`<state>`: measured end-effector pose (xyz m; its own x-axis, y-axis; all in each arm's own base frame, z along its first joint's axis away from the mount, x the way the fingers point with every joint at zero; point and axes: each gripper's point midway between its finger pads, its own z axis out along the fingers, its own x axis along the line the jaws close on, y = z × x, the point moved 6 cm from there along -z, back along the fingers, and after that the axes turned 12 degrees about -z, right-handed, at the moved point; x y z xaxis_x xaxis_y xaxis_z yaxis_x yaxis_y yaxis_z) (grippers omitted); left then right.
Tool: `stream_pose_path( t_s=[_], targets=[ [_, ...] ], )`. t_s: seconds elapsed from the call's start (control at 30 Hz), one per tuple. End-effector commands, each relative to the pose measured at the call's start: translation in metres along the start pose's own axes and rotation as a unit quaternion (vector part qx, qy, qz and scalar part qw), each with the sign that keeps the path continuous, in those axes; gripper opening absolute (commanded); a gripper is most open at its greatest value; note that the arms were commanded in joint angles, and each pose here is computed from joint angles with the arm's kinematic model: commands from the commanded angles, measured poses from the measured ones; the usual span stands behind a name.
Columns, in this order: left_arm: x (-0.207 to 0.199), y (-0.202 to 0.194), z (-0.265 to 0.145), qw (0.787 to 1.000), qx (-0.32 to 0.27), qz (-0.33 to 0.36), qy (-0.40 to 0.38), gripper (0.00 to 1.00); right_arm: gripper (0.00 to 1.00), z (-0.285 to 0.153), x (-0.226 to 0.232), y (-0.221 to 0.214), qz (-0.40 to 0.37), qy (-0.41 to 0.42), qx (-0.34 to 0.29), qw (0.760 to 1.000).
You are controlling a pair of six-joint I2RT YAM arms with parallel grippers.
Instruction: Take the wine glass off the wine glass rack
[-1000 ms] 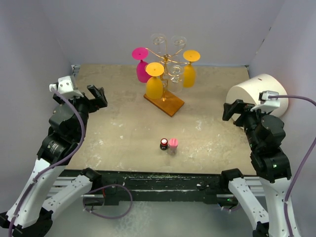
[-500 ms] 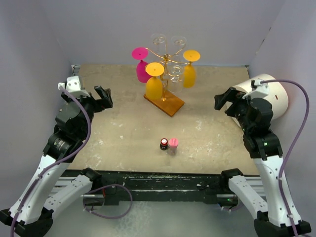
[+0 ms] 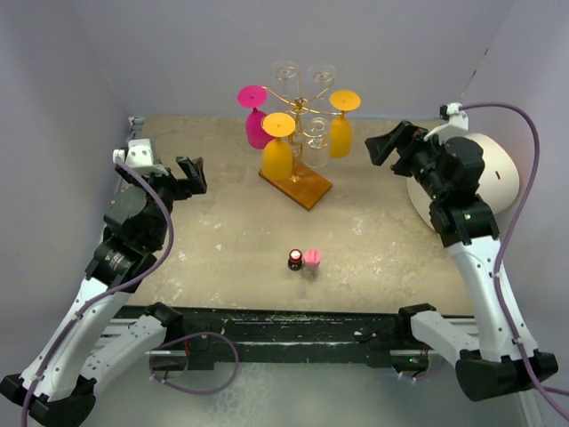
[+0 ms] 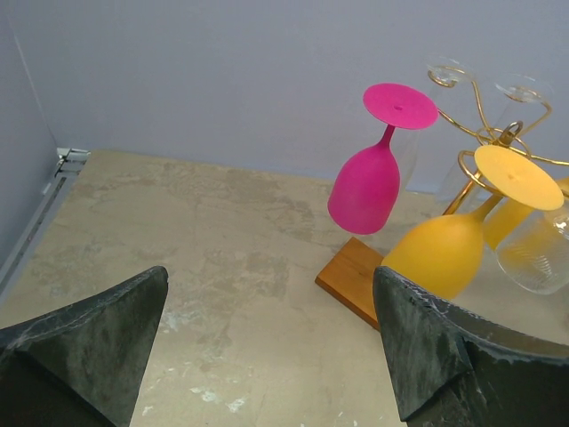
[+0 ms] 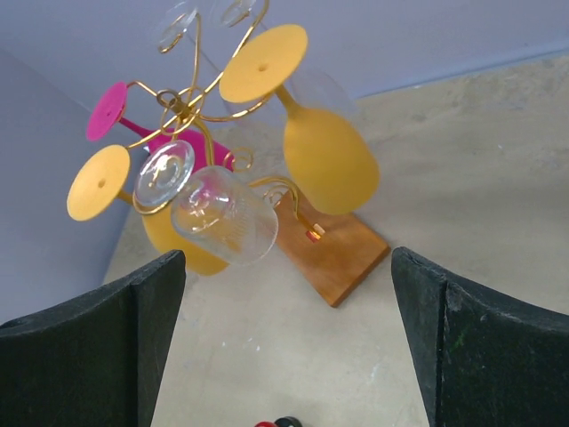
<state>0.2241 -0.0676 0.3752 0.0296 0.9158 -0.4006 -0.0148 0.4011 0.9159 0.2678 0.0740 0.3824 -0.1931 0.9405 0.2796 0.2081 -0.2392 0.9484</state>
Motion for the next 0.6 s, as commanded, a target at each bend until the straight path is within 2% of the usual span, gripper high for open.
stream_pose_path(
  t_s=[0.0, 0.27, 0.57],
  targets=[
    [-0.008, 0.007, 0.011, 0.999, -0.034, 0.011, -0.027, 0.99, 1.00, 0.012, 0.015, 0.034, 0.014, 0.040, -0.040, 0.998],
    [-0.010, 0.005, 0.010, 0.997, -0.041, 0.034, -0.049, 0.99, 0.98, 0.056, 0.018, 0.045, 0.074, 0.039, -0.029, 0.996],
    [-0.001, 0.015, -0.004, 0.996, -0.059, 0.054, -0.046, 0.99, 0.89, 0.104, 0.019, 0.054, 0.080, 0.045, -0.026, 0.995]
  ],
)
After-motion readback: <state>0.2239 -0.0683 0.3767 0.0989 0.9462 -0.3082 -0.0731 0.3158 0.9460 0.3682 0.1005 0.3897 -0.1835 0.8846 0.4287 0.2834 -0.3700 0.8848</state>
